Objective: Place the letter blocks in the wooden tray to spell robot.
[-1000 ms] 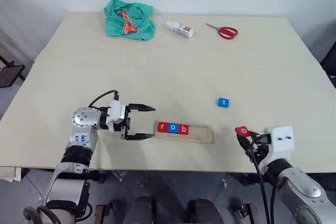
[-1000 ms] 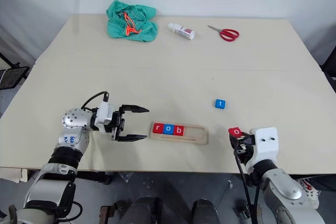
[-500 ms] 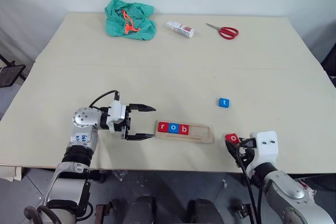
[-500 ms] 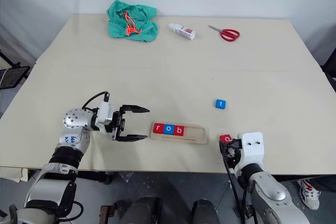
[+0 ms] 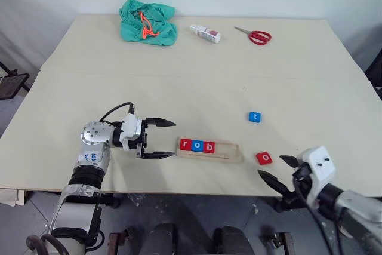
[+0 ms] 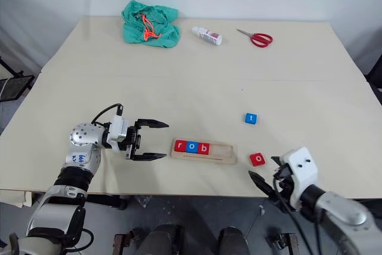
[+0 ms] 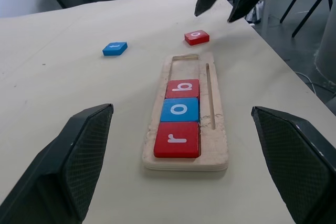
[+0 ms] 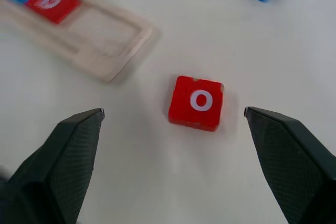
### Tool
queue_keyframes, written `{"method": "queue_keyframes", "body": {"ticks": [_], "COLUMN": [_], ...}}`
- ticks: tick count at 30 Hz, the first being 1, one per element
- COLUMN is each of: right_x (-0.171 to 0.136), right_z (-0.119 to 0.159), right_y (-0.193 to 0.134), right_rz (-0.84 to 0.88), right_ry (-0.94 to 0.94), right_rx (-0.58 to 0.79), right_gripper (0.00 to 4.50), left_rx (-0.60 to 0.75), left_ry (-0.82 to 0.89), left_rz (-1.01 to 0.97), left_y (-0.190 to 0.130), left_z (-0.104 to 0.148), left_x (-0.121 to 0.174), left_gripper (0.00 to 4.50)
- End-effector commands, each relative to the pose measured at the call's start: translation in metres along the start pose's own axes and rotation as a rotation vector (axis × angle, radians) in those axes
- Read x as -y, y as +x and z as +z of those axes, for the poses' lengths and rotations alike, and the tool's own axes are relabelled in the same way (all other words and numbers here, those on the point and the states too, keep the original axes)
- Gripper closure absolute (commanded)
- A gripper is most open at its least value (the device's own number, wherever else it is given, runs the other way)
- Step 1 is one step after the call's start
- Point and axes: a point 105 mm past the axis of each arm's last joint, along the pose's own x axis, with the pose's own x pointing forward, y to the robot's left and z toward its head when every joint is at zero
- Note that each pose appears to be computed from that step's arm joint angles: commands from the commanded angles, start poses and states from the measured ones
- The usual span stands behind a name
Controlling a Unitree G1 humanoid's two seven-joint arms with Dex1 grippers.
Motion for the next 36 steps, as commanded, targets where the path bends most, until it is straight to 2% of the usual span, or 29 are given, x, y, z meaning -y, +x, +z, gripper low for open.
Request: {"method": "queue_keyframes", "body": {"ticks": [1,9,19,33,36], "right_x": [0.018,0.043,0.047,0.047,0.048], "right_z": [0.008,0.018,0.02,0.017,0.011], "right_y": [-0.001,0.017,0.024,0.051,0.053], "right_rz": [0.08,0.265,0.512,0.634,0.651], "right_ry": [-0.127,-0.295,-0.488,-0.587,-0.614], "right_rx": [0.012,-0.018,-0.076,-0.087,-0.125], "right_gripper": [0.03,0.03,0.03,0.03,0.03], "left_rx": [0.005,0.008,0.001,-0.009,-0.012], "left_ry": [0.045,0.05,0.05,0.051,0.054], "left_rz": [0.013,0.023,0.045,0.068,0.078], "left_y": [-0.002,-0.001,-0.006,-0.007,-0.009], "left_z": [0.008,0.008,0.009,0.012,0.014], "left_x": [-0.004,-0.003,0.003,0.007,0.007], "left_gripper": [0.0,0.0,0.0,0.0,0.0]}}
